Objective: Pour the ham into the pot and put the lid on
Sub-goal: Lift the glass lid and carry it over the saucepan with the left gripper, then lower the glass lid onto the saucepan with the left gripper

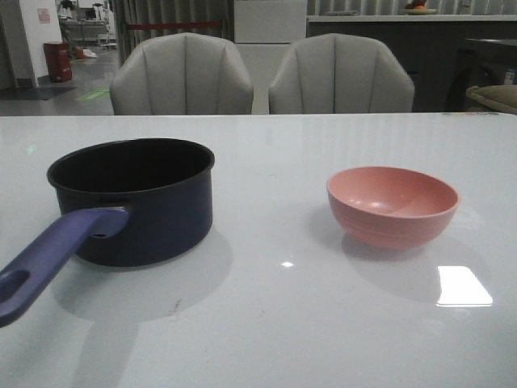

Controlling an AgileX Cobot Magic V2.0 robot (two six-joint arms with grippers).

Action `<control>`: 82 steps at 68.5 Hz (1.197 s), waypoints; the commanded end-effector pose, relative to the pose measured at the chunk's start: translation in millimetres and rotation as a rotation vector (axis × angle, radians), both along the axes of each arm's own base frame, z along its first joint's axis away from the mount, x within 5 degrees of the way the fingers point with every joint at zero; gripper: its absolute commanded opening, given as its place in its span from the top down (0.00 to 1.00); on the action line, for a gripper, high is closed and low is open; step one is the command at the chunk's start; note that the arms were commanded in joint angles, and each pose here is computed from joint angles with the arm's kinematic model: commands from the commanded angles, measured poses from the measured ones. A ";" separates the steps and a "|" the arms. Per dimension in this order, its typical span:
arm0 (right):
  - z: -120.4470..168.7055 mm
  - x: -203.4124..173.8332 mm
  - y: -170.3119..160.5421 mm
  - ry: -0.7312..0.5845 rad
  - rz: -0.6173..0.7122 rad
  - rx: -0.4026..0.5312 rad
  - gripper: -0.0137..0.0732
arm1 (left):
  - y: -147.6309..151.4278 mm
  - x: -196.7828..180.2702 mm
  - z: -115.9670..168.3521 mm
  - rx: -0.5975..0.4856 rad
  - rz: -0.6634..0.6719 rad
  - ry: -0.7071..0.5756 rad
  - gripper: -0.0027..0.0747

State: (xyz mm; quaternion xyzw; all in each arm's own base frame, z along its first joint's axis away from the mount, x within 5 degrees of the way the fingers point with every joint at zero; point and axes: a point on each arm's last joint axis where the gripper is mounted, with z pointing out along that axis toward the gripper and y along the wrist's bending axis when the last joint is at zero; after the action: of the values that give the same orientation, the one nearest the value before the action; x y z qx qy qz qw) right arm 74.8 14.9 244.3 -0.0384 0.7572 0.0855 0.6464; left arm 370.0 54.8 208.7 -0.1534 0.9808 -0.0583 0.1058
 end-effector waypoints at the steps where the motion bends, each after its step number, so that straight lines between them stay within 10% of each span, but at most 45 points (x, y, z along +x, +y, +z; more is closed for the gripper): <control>1: 14.6 1.1 -2.2 -0.086 -0.026 0.013 0.67 | -17.4 4.1 64.7 0.020 -0.051 -0.206 0.66; 18: 14.6 1.1 -2.2 -0.086 -0.026 0.013 0.67 | -94.4 10.5 129.8 0.028 -0.315 -0.349 0.66; 40: 14.6 1.1 -2.2 -0.086 -0.026 0.013 0.67 | -187.6 2.7 136.8 0.148 -0.649 -0.333 0.66; 82: 14.6 1.1 -2.2 -0.086 -0.026 0.013 0.67 | -220.4 20.3 103.7 0.011 -0.692 -0.145 0.66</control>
State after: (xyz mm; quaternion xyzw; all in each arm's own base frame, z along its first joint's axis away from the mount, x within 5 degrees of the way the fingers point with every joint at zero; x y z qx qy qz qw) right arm 74.8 14.9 244.3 -0.0384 0.7572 0.0855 0.6464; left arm 401.8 -164.3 275.4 0.1934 0.9713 -0.0753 0.1162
